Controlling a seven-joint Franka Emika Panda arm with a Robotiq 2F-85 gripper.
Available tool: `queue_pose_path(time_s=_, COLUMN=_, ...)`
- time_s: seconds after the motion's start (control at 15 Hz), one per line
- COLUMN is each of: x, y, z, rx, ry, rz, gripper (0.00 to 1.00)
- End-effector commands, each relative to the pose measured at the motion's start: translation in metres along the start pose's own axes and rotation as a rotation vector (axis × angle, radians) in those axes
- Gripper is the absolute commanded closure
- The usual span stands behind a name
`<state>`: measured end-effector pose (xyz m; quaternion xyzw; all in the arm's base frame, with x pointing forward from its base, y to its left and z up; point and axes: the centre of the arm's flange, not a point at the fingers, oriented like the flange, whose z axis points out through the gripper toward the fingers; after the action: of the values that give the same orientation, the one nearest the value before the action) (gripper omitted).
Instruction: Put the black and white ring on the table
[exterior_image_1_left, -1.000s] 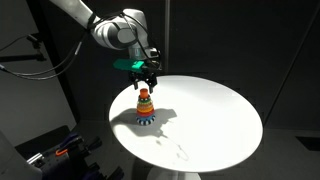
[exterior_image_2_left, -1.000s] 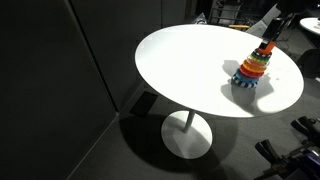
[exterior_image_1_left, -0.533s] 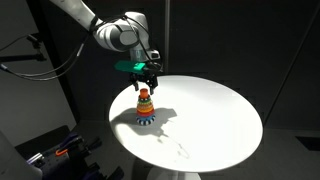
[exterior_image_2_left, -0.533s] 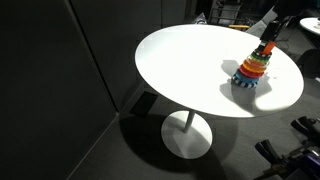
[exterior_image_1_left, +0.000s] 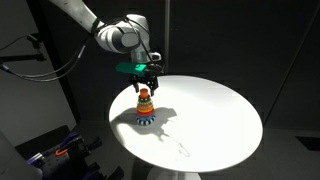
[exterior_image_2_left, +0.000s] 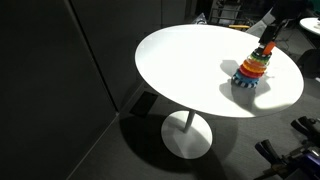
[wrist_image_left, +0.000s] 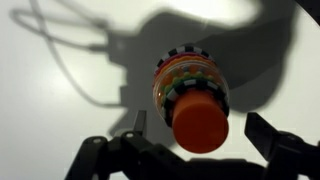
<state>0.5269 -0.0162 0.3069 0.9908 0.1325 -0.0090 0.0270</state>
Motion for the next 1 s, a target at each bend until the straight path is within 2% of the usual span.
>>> queue_pose_path(time_s=0.0, x=0.0074, y=0.0018, z=-0.0004, rx=-0.02, ry=-0.005, rz=0.002, gripper=0.0)
queue_pose_path(time_s=0.93, x=0.0079, y=0.0043, z=0.0038, rx=-0.006, ry=-0.014, rz=0.011, gripper=0.0)
